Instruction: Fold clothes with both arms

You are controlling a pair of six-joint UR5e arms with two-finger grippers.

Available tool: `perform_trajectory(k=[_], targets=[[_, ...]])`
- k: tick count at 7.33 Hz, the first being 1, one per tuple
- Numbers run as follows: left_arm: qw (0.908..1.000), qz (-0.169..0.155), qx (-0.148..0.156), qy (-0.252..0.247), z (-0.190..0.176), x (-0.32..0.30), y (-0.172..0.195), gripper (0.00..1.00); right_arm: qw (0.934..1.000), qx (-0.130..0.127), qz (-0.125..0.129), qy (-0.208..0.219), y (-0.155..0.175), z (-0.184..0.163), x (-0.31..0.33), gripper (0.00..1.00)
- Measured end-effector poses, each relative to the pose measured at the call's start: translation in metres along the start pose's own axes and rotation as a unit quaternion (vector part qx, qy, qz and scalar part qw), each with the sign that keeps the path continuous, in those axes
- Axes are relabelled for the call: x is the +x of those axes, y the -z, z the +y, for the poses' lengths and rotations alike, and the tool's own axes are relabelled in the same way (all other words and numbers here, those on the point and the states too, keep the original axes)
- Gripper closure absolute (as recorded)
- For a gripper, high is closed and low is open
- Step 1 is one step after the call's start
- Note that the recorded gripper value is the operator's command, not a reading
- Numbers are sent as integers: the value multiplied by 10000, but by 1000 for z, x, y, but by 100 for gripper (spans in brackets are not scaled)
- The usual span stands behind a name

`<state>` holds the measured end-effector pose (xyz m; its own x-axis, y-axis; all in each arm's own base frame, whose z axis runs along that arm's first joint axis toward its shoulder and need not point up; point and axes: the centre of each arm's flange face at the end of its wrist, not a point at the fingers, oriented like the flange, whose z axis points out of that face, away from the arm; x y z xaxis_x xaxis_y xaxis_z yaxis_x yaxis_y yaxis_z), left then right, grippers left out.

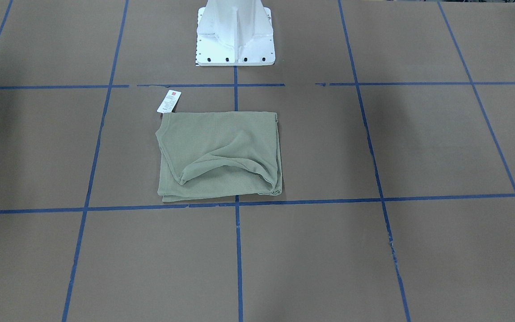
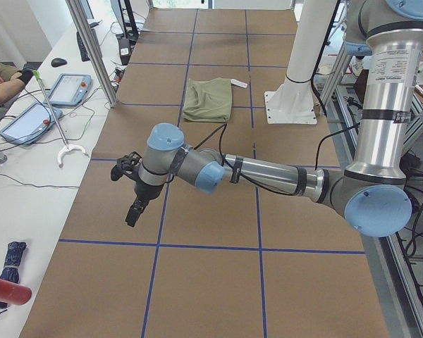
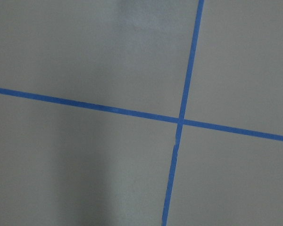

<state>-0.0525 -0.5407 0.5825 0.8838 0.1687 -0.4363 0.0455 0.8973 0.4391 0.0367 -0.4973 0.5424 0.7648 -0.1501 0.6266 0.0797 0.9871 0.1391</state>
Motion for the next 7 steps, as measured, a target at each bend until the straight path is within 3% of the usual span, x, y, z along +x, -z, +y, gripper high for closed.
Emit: perform_trajectory(k=[2, 4, 6, 7], targets=[[9996, 39, -226, 180, 54, -21, -33, 0, 9998, -141, -21, -160, -11, 22, 9, 0], [9934, 451, -939, 475, 68, -17, -38, 0, 9993, -234, -138, -269, -19, 28, 13, 0], [9857, 741, -1498, 235, 75, -10, -24, 0, 9985, -332, -256, -364, -29, 30, 19, 0], [9823, 952, -1615, -34, 83, -13, -20, 0, 9982, -361, -279, -390, -32, 30, 21, 0]])
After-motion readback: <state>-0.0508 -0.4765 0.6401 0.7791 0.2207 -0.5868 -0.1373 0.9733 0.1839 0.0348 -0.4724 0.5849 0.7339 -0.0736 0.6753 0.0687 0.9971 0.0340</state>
